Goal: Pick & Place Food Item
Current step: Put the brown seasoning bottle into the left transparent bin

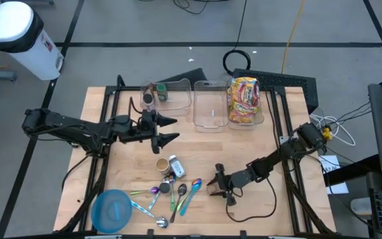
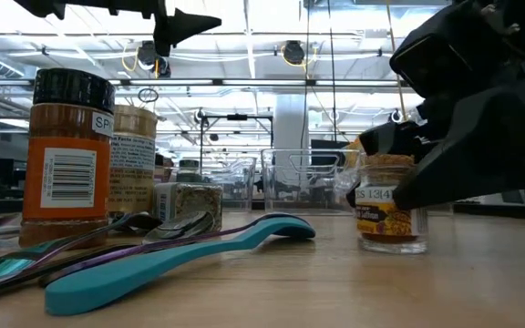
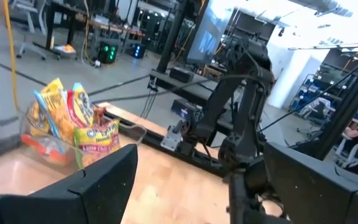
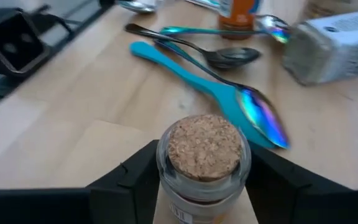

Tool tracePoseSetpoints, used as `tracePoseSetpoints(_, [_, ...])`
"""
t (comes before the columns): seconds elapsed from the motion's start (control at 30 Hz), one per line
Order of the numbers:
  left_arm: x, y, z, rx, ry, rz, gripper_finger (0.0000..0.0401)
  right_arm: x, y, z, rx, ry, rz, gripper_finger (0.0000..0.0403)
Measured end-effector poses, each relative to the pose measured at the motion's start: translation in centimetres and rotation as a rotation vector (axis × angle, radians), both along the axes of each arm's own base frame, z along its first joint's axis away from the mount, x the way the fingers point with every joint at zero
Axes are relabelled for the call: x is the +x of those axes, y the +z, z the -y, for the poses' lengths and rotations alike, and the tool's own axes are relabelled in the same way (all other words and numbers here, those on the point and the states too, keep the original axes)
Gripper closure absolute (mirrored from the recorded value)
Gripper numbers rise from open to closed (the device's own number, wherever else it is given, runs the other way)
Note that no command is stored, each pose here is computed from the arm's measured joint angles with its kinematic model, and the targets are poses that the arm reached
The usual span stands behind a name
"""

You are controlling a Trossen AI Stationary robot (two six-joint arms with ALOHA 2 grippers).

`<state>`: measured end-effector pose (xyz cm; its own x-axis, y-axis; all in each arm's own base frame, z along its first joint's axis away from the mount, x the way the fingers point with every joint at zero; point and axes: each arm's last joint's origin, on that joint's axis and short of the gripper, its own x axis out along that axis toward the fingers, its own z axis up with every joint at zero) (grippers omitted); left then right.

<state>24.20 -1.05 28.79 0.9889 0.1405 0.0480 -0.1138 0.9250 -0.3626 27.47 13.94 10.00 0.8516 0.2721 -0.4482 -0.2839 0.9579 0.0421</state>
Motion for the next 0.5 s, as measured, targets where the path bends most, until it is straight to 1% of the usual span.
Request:
tracePoseSetpoints(0.07, [0.3, -0.4, 0.2, -0.008, -0.011, -0.015, 0.005, -0.2, 0.7, 0.2, -0.016, -0.002, -0.008, 0.0222])
tracePoseSetpoints(0.13, [0.6, -0.7, 0.5, -0.008, -0.054, -0.018, 0.005, -0.5, 1.9, 0.4, -0.045, -0.029, -0.005, 0.0222])
tracePoseSetpoints(0.23, [1.2, -0.6, 0.7, 0.002, -0.12, -0.003, 0.005, -1.1, 3.5, 1.2, -0.131, -0.142, -0.02, 0.0215])
tracePoseSetpoints(0.3, [1.5, -0.6, 0.8, 0.003, -0.135, -0.004, 0.005, -1.4, 3.6, 2.2, -0.213, -0.222, -0.062, 0.0211])
tracePoseSetpoints(0.37, [1.8, -0.5, 0.8, 0.007, -0.136, 0.003, 0.005, -1.4, 3.1, 3.4, -0.253, -0.263, -0.114, 0.0213])
tracePoseSetpoints(0.5, [1.8, -0.5, 0.8, 0.011, -0.135, 0.008, 0.005, -0.3, 2.0, 5.4, -0.214, -0.28, -0.165, 0.0221])
